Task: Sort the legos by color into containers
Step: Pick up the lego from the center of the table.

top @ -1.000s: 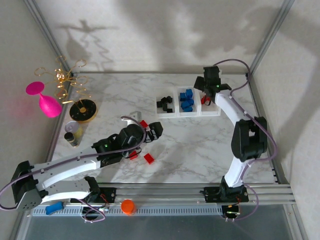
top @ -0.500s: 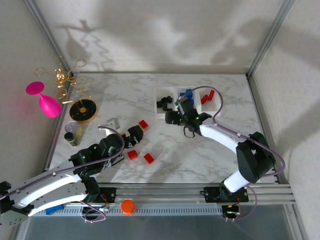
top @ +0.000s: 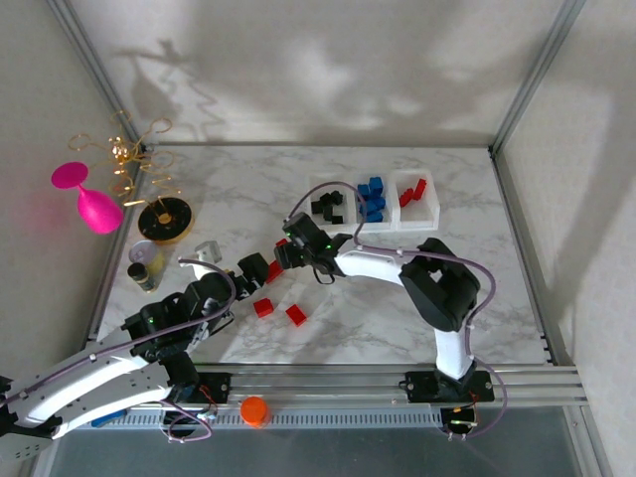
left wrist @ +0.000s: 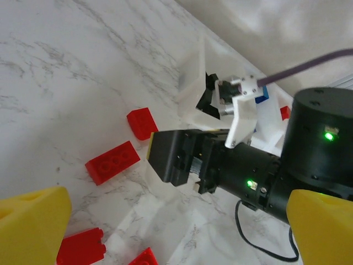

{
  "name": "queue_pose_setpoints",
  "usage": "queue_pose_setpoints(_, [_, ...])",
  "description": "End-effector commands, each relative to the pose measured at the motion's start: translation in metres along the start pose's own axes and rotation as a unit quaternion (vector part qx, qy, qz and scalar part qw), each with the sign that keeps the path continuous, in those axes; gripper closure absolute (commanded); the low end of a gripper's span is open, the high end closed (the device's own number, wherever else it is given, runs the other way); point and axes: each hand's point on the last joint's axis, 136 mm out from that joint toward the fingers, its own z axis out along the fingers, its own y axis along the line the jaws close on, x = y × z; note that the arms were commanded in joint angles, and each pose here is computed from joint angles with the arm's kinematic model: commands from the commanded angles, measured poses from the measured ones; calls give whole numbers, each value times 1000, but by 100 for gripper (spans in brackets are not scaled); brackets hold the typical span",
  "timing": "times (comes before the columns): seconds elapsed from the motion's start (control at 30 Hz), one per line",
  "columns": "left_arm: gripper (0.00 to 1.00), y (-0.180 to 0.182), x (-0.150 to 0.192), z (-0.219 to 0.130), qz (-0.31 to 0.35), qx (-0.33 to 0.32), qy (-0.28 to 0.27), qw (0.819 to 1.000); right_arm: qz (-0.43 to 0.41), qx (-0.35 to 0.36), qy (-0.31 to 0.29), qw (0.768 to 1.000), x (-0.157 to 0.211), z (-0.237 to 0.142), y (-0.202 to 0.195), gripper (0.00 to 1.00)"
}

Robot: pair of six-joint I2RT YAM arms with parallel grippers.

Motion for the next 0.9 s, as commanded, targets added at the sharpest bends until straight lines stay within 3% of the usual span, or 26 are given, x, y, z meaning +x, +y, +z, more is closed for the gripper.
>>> queue_pose_setpoints(0.0, [0, 21, -3, 0, -6, -42, -14, 999, -42, 16, -12, 999, -14, 12, 1, 28])
queue_pose_setpoints(0.5, [1, 27, -4, -1, -7, -50, -23, 998, -87, 34, 21, 995, -14, 60, 7, 43])
queue_pose_setpoints(0.87, [0, 22, -3, 3, -8, -43, -21, 999, -90, 42, 30, 995, -12, 63, 2, 59])
